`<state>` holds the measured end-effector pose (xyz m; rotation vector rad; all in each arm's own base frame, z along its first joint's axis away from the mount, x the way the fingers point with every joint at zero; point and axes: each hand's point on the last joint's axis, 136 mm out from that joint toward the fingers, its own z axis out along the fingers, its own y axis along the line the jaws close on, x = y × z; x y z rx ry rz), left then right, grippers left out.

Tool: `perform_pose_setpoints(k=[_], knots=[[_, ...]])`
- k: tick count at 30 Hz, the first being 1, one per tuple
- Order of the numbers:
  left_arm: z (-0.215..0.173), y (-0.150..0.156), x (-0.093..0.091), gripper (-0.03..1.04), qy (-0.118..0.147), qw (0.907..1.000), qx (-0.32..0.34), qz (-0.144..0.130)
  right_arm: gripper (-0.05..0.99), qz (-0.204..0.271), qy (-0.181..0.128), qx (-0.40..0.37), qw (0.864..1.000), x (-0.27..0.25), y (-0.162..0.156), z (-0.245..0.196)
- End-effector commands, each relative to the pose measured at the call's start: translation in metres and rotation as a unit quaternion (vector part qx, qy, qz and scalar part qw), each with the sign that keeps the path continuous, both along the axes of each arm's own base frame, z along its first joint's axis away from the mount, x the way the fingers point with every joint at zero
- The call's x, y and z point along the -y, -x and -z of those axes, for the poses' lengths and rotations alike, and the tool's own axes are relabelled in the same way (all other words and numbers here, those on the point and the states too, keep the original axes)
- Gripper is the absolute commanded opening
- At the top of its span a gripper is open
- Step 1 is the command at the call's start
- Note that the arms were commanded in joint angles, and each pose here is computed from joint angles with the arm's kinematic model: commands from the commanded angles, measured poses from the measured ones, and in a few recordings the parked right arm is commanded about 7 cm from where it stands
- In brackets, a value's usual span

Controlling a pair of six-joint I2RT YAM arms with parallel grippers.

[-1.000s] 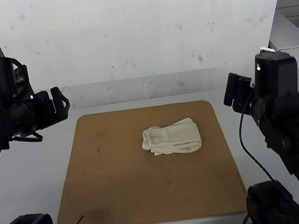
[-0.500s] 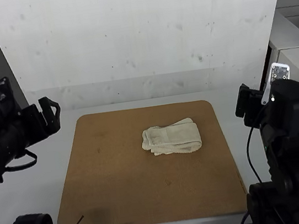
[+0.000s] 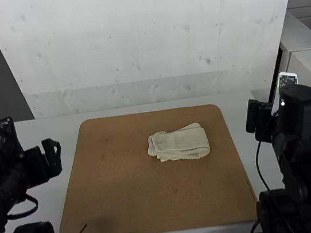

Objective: Fold the towel.

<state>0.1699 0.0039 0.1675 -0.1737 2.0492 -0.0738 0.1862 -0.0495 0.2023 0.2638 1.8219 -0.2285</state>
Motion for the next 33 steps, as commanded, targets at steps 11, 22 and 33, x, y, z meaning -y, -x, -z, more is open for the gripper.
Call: perform_pose_setpoints(k=[11, 22, 33], knots=[[0.018, 0.005, -0.005, 0.99, -0.074, 0.9965, -0.030, 0.024, 0.96, -0.040, -0.047, -0.115, 0.992, -0.018, 0.037, 0.034], [0.018, 0.004, -0.003, 0.99, -0.076, 0.9961, -0.028, 0.033, 0.96, -0.080, -0.075, -0.182, 0.977, -0.035, 0.044, 0.074], [0.018, 0.004, -0.004, 0.98, -0.077, 0.9961, -0.029, 0.031, 0.96, -0.087, -0.076, -0.185, 0.976, -0.037, 0.045, 0.075]])
